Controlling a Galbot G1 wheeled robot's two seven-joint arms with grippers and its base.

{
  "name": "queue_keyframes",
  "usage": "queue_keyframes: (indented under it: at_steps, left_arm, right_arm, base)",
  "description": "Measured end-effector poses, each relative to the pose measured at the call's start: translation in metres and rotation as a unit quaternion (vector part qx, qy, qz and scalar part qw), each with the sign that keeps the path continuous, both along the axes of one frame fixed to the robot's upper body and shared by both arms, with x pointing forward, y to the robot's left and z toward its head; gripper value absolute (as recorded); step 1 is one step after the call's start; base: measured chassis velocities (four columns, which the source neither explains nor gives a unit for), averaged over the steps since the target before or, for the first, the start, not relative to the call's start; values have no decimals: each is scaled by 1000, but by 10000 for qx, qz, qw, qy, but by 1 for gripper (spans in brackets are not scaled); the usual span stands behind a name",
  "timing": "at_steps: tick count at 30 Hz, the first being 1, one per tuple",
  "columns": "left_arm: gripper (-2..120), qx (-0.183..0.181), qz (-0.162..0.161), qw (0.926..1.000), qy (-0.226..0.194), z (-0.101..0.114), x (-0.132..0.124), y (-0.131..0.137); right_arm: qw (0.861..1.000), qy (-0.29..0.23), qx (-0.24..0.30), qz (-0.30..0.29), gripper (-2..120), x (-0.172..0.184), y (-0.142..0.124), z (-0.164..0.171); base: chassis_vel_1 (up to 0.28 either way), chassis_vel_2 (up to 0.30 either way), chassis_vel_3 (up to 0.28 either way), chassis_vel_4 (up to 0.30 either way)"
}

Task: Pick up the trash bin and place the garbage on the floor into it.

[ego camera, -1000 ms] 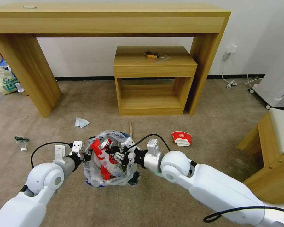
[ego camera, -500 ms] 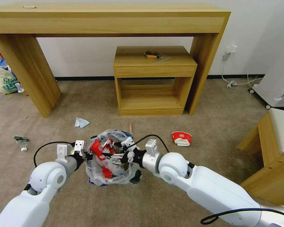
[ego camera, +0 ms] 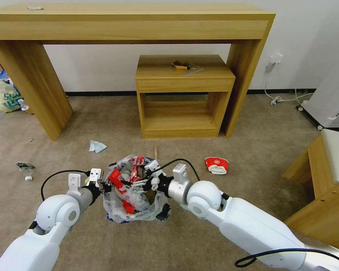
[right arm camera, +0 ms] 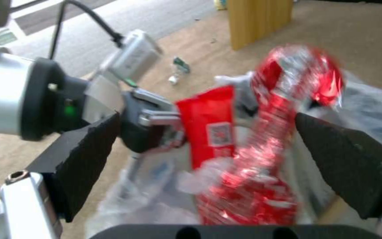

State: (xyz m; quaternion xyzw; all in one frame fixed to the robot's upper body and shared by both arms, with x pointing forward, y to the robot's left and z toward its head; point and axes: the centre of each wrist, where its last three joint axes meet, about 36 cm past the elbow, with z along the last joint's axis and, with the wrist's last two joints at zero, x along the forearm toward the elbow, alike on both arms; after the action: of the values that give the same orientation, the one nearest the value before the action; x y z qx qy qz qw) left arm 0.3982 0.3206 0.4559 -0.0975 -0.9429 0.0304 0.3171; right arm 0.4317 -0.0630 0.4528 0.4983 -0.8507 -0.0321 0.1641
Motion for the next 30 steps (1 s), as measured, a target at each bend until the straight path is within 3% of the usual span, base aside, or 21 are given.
queue_keyframes:
  at_steps: [11,23,30]
  left_arm:
    - [0,-33,-19,10000,-23,1,-1,0]
    - [0,-86,-4,10000,-5,-3,1,-1]
    - [0,-117,69,9999,22,-7,-2,0]
  right_arm:
    - [9999,83,52,-121,100,5,10,2]
    - [9984,11,292,-477,100,1,-20,36]
    - [9905,-598,55,-1234,100,10,-58,34]
  base:
    - [0,0,0,0]
    - [0,0,0,0]
    - [0,0,0,0]
